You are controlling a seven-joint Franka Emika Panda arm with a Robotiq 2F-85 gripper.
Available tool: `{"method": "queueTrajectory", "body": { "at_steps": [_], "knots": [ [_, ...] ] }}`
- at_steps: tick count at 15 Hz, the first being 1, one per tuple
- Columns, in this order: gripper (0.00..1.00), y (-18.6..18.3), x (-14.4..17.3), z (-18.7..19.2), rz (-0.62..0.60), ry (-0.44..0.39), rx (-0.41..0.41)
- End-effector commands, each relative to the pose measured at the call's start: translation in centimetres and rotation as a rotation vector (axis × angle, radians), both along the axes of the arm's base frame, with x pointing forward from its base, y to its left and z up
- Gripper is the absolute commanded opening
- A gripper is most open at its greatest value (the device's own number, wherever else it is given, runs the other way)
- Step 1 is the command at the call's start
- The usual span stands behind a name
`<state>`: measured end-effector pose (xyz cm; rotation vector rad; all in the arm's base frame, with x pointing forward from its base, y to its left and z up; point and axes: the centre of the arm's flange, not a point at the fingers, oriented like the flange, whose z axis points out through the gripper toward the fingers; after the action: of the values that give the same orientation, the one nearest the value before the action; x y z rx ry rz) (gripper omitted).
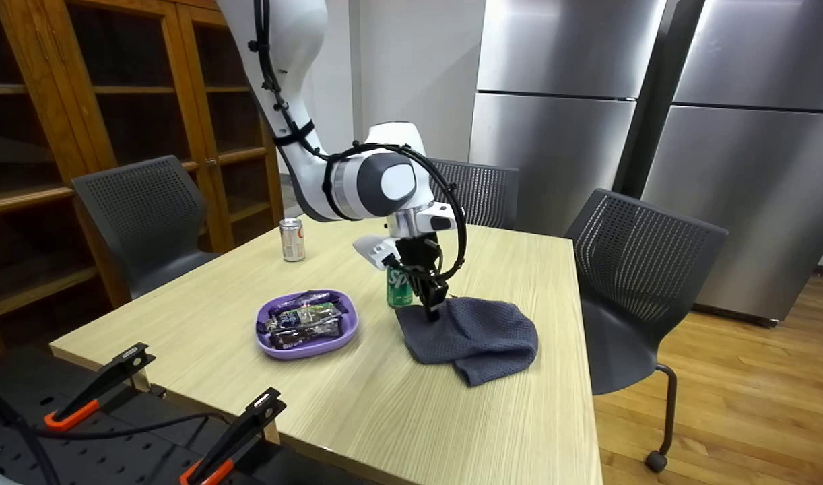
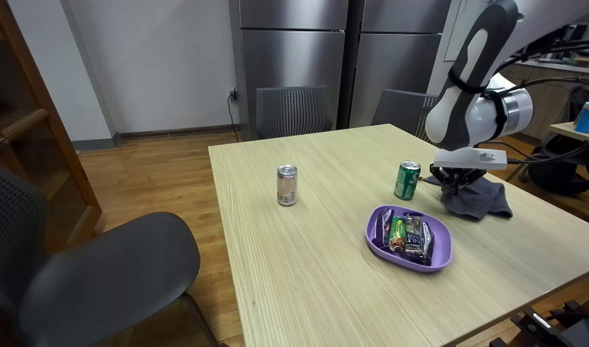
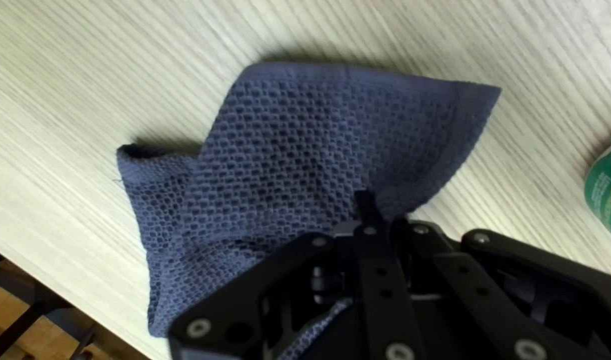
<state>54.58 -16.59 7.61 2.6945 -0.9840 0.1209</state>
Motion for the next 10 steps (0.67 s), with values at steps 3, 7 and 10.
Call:
{"method": "queueTrajectory", "body": {
  "at_steps": [3,7,10],
  "knots": [
    [0.01,0.9,-1.6,3.1,0.036,-0.013,0.038],
    [0.01,1.3,-2.5,4.5,0.078,-0.015,0.063],
    [0.01,1.9,-3.3,5.3,0.118,-0.02,0.08]
  ]
}}
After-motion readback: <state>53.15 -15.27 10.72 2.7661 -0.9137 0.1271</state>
